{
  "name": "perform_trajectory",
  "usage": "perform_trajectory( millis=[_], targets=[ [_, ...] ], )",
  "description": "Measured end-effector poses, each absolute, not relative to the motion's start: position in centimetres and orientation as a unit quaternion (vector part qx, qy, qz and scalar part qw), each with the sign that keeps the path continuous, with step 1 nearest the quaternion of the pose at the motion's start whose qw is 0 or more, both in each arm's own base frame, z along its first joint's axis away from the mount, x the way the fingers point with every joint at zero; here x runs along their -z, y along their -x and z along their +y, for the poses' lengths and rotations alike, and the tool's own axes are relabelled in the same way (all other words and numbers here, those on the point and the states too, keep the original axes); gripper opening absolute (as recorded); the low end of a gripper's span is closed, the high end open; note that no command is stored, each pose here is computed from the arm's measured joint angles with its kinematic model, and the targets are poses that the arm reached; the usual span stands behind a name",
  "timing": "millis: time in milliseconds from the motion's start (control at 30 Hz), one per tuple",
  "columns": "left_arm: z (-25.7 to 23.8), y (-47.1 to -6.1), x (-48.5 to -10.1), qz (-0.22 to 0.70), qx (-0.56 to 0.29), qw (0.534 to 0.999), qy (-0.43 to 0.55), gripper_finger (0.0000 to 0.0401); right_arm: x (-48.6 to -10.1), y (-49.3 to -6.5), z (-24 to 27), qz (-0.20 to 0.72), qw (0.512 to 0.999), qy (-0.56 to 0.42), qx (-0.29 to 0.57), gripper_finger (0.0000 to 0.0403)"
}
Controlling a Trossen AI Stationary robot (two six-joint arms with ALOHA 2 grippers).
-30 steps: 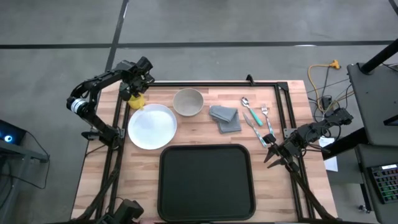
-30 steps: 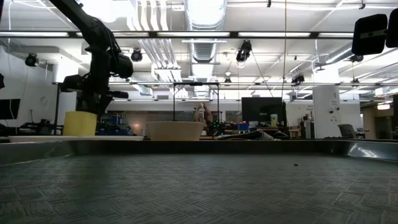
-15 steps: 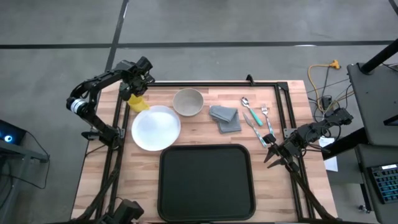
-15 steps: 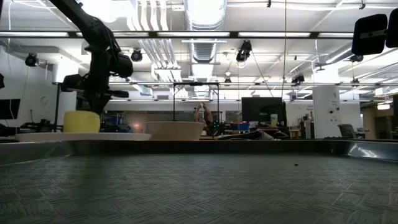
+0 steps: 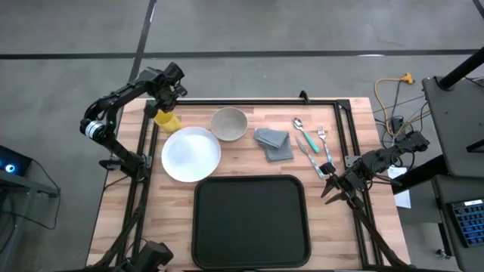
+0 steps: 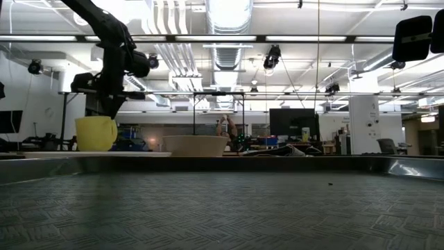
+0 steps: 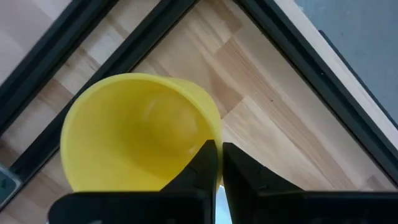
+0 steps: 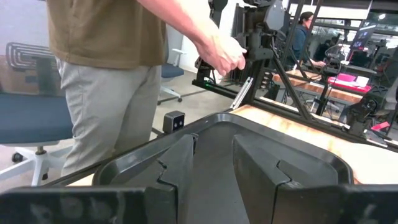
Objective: Set up tray
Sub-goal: Put the yellow mug on the black serving tray
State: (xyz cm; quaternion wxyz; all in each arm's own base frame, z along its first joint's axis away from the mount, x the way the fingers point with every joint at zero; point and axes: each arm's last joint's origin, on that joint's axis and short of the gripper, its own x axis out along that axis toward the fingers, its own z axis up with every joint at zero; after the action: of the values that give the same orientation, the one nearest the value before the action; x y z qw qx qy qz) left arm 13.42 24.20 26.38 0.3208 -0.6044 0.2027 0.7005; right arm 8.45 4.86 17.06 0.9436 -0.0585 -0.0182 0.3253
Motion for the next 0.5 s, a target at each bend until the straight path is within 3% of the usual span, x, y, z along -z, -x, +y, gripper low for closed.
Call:
perform_trajectory(
  millis=[500],
  targets=[
    [22.3,-15.5,-30.1,0.248,-0.683,0.345,0.594,0.0,-17.1,-8.4,4.9,-0.018,0.944,0.059,-0.325,0.01]
  ],
)
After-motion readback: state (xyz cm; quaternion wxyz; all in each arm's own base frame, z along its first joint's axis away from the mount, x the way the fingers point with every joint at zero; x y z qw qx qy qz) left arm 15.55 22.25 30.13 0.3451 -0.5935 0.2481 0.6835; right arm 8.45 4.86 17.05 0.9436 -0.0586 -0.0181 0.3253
